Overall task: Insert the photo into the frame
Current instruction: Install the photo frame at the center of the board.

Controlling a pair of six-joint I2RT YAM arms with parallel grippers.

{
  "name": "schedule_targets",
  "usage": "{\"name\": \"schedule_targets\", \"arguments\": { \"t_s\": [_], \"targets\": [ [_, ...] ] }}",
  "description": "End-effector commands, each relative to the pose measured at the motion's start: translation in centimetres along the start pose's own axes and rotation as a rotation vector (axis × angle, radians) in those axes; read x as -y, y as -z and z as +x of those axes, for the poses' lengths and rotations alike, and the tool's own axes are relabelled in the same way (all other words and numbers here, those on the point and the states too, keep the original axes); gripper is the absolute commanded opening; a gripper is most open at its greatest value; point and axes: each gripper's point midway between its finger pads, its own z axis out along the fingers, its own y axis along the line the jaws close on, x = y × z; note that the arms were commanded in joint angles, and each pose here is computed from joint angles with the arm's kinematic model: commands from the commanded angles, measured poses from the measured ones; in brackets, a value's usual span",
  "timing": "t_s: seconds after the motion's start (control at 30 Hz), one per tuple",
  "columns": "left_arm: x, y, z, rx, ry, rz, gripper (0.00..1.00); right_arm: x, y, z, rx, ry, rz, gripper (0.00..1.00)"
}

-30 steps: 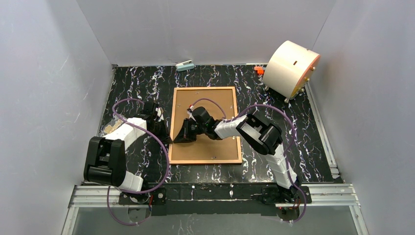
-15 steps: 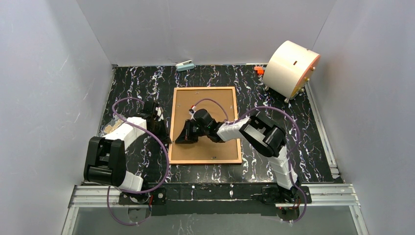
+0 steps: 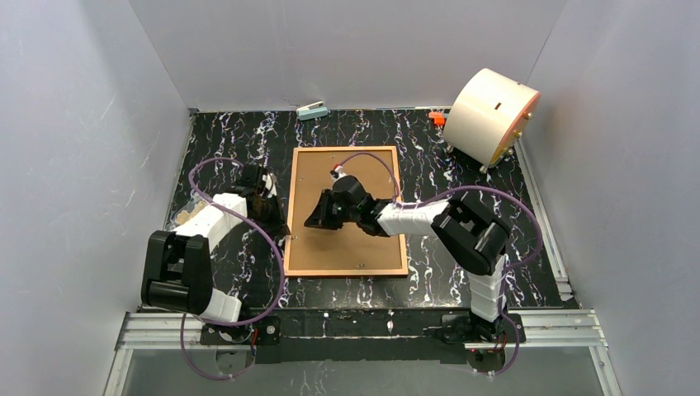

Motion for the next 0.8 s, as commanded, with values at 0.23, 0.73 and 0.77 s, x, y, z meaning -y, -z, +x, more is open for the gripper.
{"name": "schedule_targets", "arguments": {
  "t_s": [0.23, 0.73, 0.77],
  "targets": [
    [1.6, -0.7, -4.6, 0.089, -0.026, 0.025, 0.33, 1.8, 3.8, -2.8, 0.150, 0.067, 0.172, 0.27],
    [2.0, -2.1, -3.3, 0.018, 0.052, 0.055, 0.13, 2.3, 6.9, -3.2, 0.082, 0.009, 0.094, 0.28],
    [2.1, -2.0, -2.9, 0.013, 0.051, 0.066, 0.12, 2.1, 6.9, -3.2, 0.078, 0.008, 0.086, 0.28]
  ]
}}
